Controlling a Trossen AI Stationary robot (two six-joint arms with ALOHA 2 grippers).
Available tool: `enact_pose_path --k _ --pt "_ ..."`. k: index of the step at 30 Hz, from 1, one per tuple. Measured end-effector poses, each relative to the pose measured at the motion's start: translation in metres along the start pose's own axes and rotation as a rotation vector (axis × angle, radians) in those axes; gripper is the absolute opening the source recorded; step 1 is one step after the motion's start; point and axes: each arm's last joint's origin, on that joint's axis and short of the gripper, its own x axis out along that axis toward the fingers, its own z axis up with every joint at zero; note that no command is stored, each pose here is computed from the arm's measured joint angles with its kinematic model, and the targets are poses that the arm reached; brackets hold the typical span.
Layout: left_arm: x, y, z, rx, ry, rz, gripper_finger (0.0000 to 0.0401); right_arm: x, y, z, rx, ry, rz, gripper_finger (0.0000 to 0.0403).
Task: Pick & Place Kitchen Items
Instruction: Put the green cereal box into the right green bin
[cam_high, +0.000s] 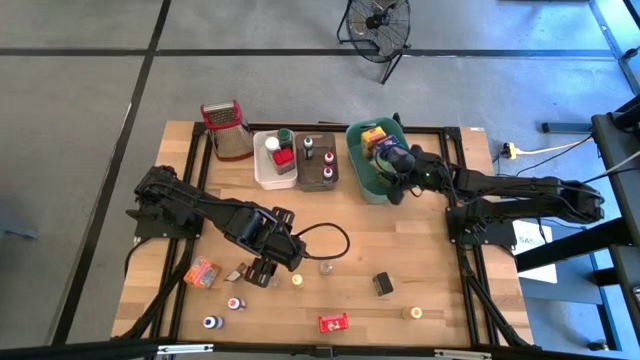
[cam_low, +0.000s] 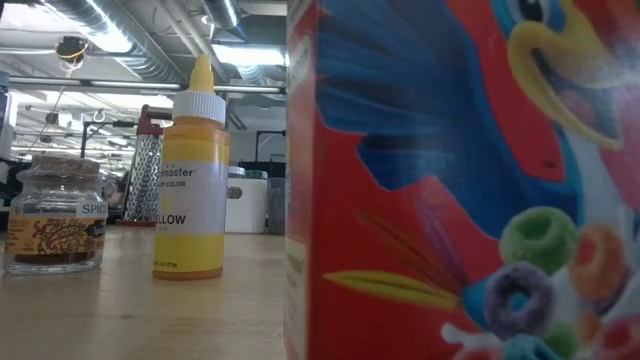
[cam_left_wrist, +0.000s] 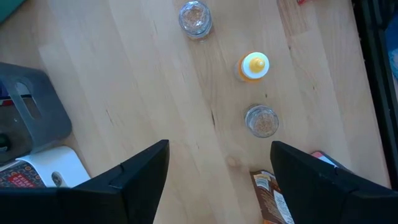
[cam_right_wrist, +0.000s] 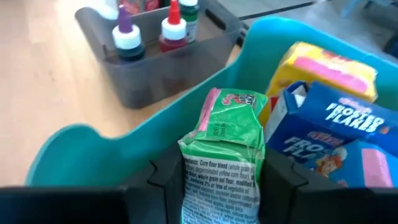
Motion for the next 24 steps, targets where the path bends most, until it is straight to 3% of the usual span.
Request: enact_pose_path --k 10,15,24 --pt "0.0000 0.0000 0.0000 0.000 0.000 0.000 0.0274 0.0015 -0.0007 0.0029 0.012 -0.030 -0.035 0.0146" --pt "0.0000 0.0000 0.0000 0.000 0.000 0.000 0.0276 0.0013 -0.0035 0.0028 0.089 -0.035 -0.125 0.0146" --pt "0.0000 0.0001 0.0000 -0.001 0.000 0.000 0.0274 0.0053 -0.0025 -0.0002 0.083 -0.005 -0.124 0.0147"
